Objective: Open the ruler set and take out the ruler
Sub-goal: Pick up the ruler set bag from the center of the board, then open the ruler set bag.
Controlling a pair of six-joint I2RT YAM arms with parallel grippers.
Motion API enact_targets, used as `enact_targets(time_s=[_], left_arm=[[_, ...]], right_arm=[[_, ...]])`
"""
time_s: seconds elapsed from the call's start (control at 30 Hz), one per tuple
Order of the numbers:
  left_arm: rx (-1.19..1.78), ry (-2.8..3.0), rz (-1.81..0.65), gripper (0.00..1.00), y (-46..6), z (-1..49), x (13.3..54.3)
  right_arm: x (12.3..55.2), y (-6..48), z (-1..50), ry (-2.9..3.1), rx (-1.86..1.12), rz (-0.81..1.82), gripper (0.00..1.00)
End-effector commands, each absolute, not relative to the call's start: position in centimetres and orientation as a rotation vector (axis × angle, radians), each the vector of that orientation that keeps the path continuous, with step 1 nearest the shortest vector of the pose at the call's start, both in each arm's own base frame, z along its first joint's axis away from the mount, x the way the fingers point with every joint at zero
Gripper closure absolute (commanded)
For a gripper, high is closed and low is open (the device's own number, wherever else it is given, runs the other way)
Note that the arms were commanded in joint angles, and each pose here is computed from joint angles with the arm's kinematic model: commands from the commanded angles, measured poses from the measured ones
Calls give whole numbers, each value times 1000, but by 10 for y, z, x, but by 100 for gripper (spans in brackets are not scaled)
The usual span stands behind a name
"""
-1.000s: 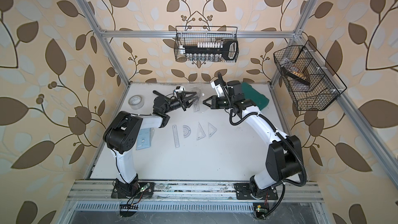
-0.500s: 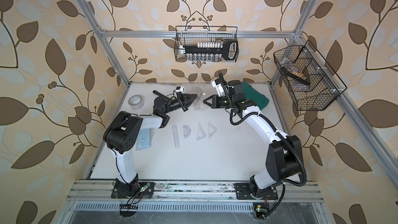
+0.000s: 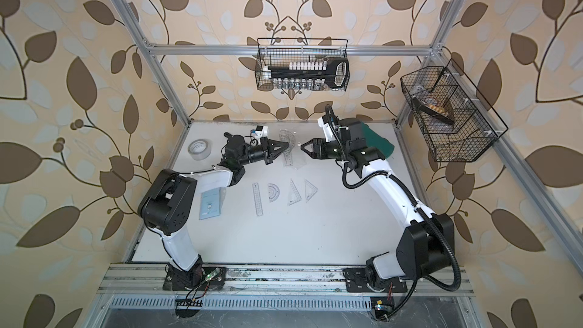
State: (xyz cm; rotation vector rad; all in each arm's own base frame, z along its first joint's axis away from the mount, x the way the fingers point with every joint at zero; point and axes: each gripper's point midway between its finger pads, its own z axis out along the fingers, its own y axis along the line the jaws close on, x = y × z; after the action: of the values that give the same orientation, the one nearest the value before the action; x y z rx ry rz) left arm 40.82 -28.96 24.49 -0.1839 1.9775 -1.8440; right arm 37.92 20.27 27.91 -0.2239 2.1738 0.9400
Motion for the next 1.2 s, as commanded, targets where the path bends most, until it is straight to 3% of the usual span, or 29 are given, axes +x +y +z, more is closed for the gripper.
enact_targets(time_s=[0.0, 0.13, 0.33, 0.57, 1.17], left_arm=[[12, 2028, -1480, 100, -281, 259, 400], [86, 2061, -1174, 100, -272, 258, 396], [88, 2075, -1007, 100, -266, 252, 394], [97, 2082, -1000, 100, -275, 250, 392], [108, 2041, -1078, 100, -286, 268, 385]], right_arm=[[379, 182, 276, 2189, -173, 778, 41], [378, 178, 272, 2206, -157, 673, 42], [373, 199, 263, 2228, -212, 589, 44], [371, 227, 247, 2266, -288, 508, 54], [385, 262, 219, 2311, -302, 514, 53]])
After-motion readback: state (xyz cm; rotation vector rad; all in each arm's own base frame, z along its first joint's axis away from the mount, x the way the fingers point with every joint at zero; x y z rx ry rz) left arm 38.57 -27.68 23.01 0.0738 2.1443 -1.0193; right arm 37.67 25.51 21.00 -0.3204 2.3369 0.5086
